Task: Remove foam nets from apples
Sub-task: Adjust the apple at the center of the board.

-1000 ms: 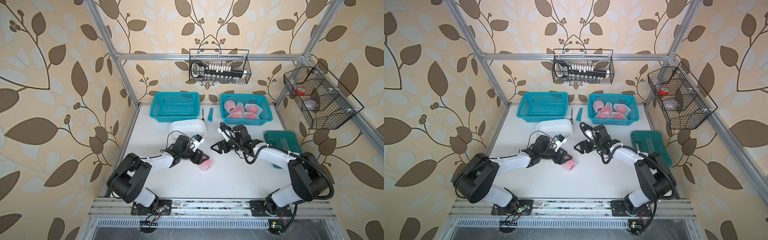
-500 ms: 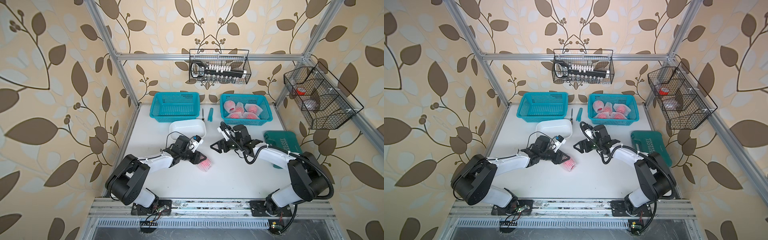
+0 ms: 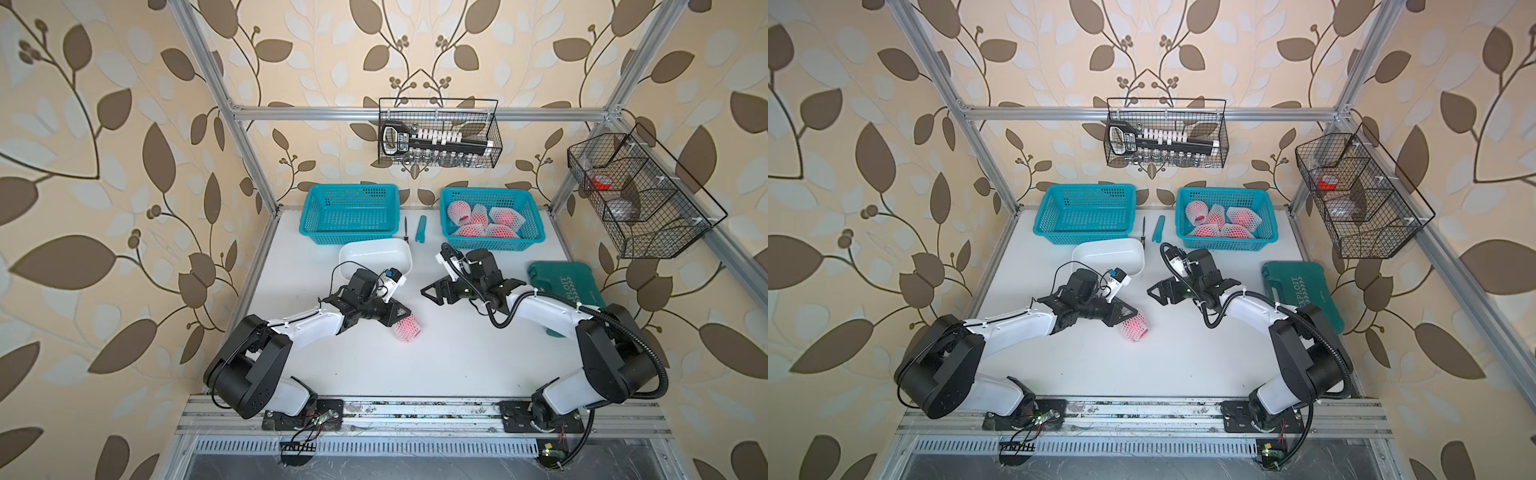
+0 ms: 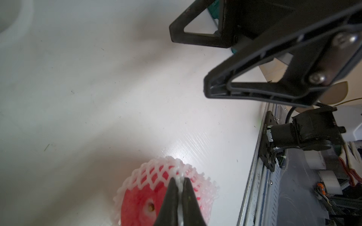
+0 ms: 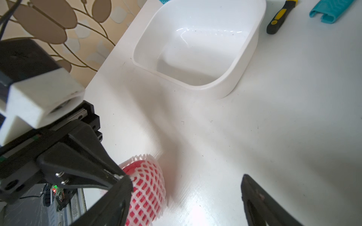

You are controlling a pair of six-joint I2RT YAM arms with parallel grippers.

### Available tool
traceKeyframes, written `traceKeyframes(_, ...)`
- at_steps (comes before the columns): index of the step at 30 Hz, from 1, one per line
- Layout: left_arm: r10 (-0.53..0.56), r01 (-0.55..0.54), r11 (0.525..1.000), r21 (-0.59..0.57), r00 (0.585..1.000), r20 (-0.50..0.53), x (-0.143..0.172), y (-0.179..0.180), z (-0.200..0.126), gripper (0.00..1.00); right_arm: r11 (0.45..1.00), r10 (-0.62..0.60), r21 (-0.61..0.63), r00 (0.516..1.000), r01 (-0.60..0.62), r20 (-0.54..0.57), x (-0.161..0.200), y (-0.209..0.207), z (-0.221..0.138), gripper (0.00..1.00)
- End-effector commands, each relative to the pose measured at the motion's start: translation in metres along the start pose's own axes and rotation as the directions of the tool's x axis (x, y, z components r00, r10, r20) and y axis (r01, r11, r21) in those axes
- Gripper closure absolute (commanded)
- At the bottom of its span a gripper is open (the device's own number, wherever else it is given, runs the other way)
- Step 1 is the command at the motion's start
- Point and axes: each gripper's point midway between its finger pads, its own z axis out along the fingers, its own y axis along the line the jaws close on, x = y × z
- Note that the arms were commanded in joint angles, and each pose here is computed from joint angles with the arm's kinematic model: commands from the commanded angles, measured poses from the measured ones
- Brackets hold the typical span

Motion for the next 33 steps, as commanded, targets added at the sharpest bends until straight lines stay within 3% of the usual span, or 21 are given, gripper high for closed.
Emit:
traceKeyframes(1, 0.042, -0.044, 0.999, 0.032, 0.998, 0.050, -0.021, -0.017, -0.009, 0.91, 1.000, -0.011, 0.014, 0.999, 0.010, 0.031, -0.003, -0.002, -0.004, 0.14)
traceKeyframes(9, 0.199, -0.198, 0.979, -0.040, 0.979, 0.033, -0.032, -0.038, 0.005, 0.90, 0.997, -0.018, 0.076, 0.996, 0.011, 0.091, -0.013, -0.010, -0.009, 0.14)
traceKeyframes(14, 0.258, -0.255, 0.965, -0.059, 0.965, 0.050, -0.038, -0.050, 0.021, 0.90, 0.962, -0.041, 0.273, 0.981, -0.014, 0.191, -0.026, -0.038, -0.031, 0.14)
traceKeyframes(18, 0.404, -0.393, 0.903, -0.174, 0.914, 0.033, -0.042, -0.053, 0.030, 0.90, 0.892, -0.031, 0.436, 0.945, -0.121, 0.327, -0.038, -0.073, -0.069, 0.12)
traceKeyframes(29, 0.538, -0.514, 0.789, -0.337, 0.843, -0.024, -0.076, -0.030, 0.058, 0.90, 0.847, -0.073, 0.483, 0.853, -0.220, 0.517, -0.030, -0.097, -0.111, 0.11)
traceKeyframes(33, 0.583, -0.572, 0.728, -0.378, 0.807, -0.098, -0.074, -0.029, 0.070, 0.88, 0.843, -0.102, 0.490, 0.828, -0.221, 0.551, -0.029, -0.095, -0.121, 0.11)
